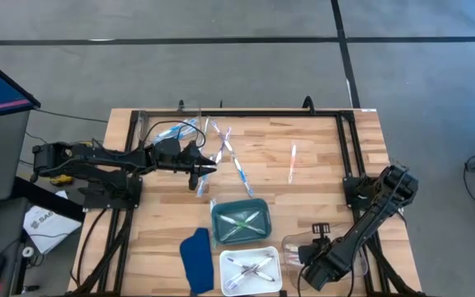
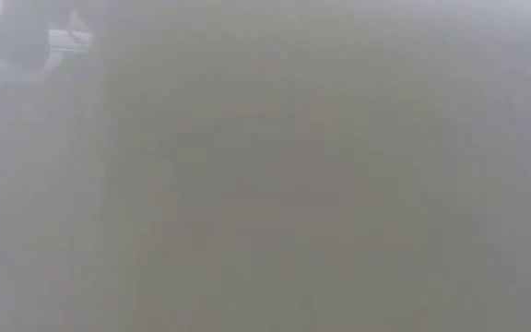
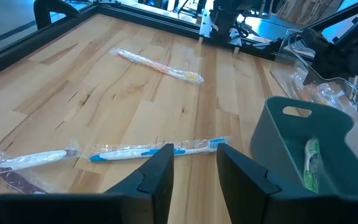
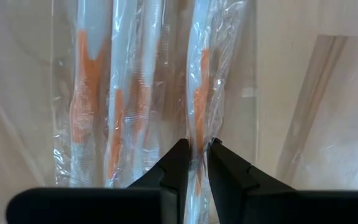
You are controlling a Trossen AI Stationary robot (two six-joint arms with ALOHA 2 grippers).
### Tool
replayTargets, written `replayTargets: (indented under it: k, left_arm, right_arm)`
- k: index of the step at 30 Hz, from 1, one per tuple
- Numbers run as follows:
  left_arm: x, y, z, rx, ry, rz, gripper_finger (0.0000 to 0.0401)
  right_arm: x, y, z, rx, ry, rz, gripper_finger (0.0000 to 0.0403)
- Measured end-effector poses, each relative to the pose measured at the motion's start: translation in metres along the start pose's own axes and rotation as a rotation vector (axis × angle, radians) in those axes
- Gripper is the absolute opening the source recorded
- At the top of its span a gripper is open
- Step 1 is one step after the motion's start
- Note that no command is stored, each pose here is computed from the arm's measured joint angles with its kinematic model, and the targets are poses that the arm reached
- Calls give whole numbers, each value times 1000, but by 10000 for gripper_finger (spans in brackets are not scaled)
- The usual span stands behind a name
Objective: Pick & Place Toothbrushes
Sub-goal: Put the orange toothbrush into the bottom transparent bin, then put the blue toothbrush into the top transparent bin
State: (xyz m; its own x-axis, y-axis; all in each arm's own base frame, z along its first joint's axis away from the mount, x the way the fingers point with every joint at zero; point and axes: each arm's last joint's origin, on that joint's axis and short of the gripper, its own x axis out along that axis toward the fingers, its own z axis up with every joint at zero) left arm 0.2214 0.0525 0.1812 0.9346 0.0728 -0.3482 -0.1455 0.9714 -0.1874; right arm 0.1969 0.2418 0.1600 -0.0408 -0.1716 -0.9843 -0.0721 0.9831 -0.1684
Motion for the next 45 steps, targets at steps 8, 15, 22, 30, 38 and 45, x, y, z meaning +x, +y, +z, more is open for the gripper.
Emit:
replayTargets:
  k: [8,15,22,30,38,45]
  left_arm:
    - [0,0,0,1,-1,0,115]
    - [0,0,0,1,-2,0,115]
    - [0,0,0,1,-2,-1,115]
    - [0,0,0,1,-3,-1,115]
    - [0,0,0,1,-3,0,115]
    - [0,0,0,1,-3,-1,115]
  right_arm:
    - [0,0,0,15,-1,0,52]
    - [0,0,0,42,-6,-5,91]
    - [0,0,0,44,-6,-10,197]
    - [-31,-2,8,41,17,-18,259]
    - [-83,-6,15,-12,-75,-88,260]
    - [-128,-14,25,-41,-370,-275,260]
